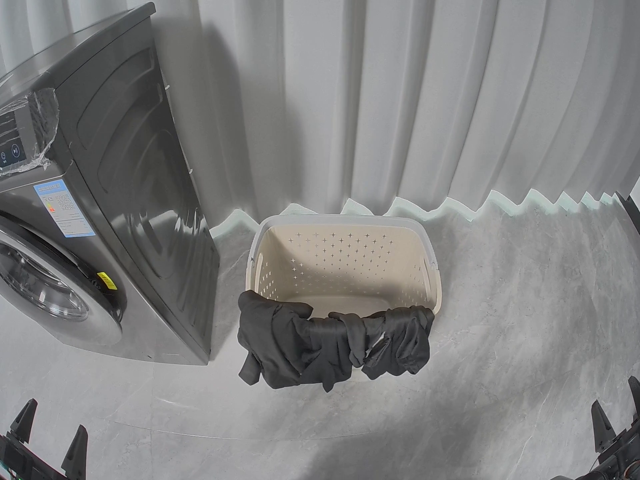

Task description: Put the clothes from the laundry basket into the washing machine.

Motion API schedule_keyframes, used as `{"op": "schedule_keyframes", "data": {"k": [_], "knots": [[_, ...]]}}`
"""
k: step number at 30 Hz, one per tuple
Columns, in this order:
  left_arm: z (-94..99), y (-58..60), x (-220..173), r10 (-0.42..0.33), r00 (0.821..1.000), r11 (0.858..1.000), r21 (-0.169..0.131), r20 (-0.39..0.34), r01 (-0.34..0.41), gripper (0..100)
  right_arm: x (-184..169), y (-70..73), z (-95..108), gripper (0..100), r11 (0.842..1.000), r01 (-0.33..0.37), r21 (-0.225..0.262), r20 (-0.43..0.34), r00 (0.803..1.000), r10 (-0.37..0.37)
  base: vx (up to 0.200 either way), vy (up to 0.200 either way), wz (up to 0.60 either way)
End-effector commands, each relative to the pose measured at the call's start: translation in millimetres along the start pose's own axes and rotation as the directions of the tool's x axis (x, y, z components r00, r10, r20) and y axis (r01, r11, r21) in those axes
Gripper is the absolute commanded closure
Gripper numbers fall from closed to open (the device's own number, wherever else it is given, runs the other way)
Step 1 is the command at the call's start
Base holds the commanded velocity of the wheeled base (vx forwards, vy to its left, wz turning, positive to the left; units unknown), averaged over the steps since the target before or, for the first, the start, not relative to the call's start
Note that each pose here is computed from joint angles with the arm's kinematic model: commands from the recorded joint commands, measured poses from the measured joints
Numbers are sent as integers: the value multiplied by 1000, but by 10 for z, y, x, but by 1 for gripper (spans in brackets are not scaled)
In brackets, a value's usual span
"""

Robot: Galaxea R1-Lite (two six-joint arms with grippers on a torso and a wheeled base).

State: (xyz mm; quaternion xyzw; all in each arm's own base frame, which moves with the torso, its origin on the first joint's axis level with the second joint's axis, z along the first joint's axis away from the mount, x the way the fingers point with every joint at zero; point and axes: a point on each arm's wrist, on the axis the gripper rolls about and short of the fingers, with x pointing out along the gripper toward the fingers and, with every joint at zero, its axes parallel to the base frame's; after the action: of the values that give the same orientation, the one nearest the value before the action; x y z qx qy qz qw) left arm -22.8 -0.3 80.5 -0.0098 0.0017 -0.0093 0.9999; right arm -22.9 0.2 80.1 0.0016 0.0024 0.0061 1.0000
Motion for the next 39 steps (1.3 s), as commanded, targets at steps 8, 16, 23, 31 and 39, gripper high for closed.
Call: {"op": "schedule_keyframes", "data": {"k": [8,16,23,31,39], "knots": [[-49,1,-1,0,1000,1000,0,2,0,0,0,0,-48,0,1000,0,0,0,1000,0,0,200,0],[-49,1,-1,0,1000,1000,0,2,0,0,0,0,-48,0,1000,0,0,0,1000,0,0,200,0],[-49,1,-1,0,1000,1000,0,2,0,0,0,0,-48,0,1000,0,0,0,1000,0,0,200,0],[-49,1,-1,0,1000,1000,0,2,0,0,0,0,-48,0,1000,-2,0,0,1000,2,0,200,0],[-49,1,-1,0,1000,1000,-2,2,0,0,0,0,-48,0,1000,0,0,0,1000,0,0,200,0]]}}
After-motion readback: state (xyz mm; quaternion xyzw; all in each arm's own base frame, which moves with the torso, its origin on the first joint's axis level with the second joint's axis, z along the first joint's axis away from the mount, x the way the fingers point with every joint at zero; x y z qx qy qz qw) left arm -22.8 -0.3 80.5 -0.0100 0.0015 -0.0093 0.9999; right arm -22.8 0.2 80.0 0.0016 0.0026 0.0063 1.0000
